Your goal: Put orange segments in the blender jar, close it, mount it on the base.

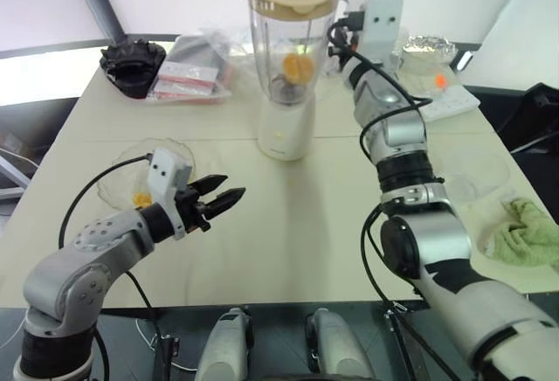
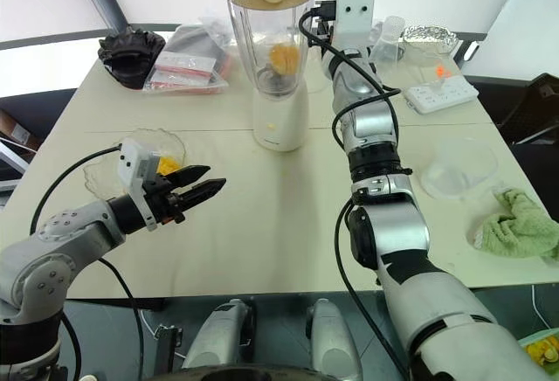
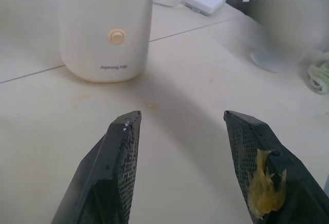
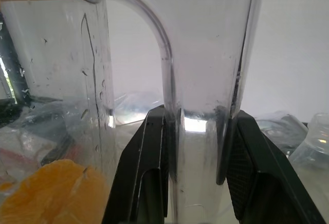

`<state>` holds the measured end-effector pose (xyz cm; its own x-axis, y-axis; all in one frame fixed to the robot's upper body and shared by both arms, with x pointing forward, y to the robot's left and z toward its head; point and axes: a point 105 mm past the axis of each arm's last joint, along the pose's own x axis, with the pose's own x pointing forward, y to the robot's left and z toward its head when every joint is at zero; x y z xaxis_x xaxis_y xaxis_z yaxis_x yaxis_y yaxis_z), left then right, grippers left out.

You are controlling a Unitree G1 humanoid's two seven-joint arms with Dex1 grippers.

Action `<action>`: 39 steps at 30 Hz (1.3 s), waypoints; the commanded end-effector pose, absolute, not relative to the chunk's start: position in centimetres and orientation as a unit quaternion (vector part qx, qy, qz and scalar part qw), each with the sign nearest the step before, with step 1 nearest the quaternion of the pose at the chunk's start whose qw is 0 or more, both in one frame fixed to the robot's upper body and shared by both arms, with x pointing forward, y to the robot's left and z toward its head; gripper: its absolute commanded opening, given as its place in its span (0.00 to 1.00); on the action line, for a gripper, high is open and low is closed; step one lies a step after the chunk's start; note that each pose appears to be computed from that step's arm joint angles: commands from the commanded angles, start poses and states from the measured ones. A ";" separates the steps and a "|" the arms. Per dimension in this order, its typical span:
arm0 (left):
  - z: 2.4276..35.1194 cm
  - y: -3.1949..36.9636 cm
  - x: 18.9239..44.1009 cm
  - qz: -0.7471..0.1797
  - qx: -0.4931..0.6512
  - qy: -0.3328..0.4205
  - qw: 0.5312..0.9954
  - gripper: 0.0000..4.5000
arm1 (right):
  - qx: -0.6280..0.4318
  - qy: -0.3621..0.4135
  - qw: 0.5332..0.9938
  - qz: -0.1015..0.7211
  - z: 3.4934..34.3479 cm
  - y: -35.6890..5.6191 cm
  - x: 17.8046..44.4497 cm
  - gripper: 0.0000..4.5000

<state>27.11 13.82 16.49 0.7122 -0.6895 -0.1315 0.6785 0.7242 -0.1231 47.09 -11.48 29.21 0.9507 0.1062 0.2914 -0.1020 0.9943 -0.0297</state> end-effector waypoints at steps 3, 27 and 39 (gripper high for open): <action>17.3 13.2 26.6 -0.378 -0.026 0.061 0.924 0.59 | -0.020 -0.173 0.984 0.034 31.2 -12.6 47.7 0.19; 17.3 12.9 26.7 -0.380 -0.026 0.062 0.922 0.59 | -0.005 -0.168 0.984 0.053 30.6 -11.3 47.8 0.19; 17.2 12.8 26.5 -0.377 -0.027 0.063 0.924 0.59 | -0.009 -0.152 0.987 0.048 29.6 -11.8 48.2 0.19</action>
<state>26.87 13.19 16.13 0.7110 -0.6895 -0.1380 0.6780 0.7242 -0.1259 48.38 -11.81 27.64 0.9648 0.0946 0.2452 -0.0916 0.9955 -0.0240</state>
